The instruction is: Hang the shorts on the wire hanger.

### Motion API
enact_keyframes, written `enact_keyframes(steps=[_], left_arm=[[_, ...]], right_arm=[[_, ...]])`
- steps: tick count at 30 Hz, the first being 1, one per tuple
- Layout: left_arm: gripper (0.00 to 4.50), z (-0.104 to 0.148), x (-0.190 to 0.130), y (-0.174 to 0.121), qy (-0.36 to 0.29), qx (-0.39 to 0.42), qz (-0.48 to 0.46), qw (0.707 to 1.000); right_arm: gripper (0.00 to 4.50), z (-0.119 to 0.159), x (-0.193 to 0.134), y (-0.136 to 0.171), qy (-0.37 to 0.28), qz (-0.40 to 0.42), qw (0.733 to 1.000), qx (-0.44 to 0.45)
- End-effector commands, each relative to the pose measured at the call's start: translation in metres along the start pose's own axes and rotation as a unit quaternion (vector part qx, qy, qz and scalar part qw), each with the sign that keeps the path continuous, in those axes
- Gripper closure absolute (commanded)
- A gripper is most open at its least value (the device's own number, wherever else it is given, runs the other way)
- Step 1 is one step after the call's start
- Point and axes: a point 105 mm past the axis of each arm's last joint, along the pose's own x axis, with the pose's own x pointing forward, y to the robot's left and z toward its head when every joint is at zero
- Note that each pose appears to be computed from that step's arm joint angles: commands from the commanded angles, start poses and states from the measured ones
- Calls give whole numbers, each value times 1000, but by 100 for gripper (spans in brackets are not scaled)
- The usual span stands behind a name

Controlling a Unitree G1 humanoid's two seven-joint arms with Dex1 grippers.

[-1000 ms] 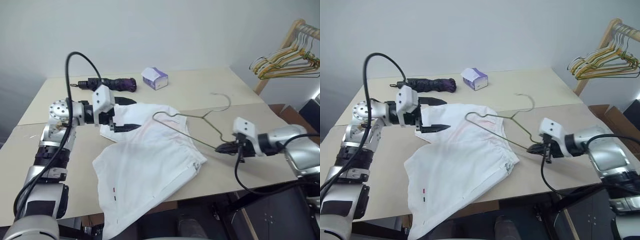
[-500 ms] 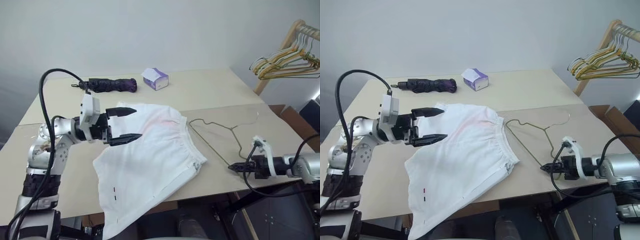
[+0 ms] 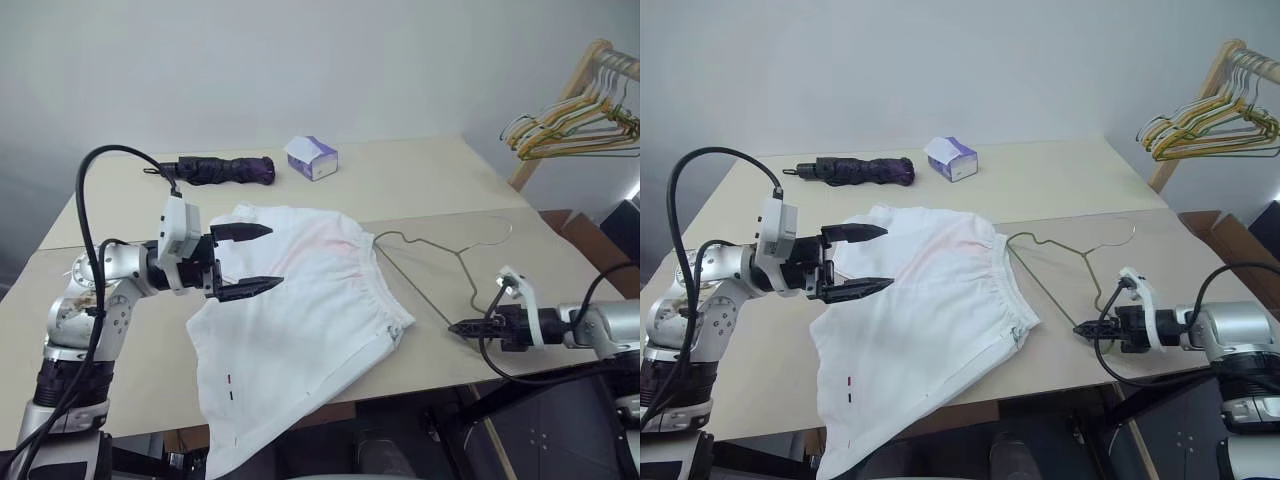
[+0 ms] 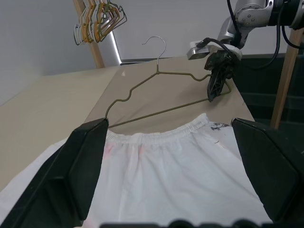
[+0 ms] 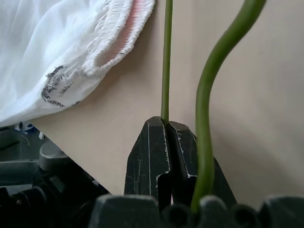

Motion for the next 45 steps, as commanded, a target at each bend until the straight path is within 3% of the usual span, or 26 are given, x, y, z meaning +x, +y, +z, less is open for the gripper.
enact_keyframes(steps=[1, 17, 26, 33, 45], left_arm=[[3, 8, -3, 1, -3, 18, 4, 1000], [3, 7, -5, 0, 6, 24, 6, 1000], [3, 8, -7, 1, 11, 32, 7, 999], [3, 8, -8, -2, 10, 33, 17, 999], [3, 7, -12, -7, 14, 34, 32, 999]], right_arm=[[450, 12, 2, 2, -10, 1, 1000, -21], [450, 15, 2, 4, -5, 18, 999, -34], [450, 16, 5, 9, 52, 47, 996, -47], [450, 37, 18, -13, 56, -12, 997, -60], [450, 43, 8, 4, 100, 67, 988, -98]])
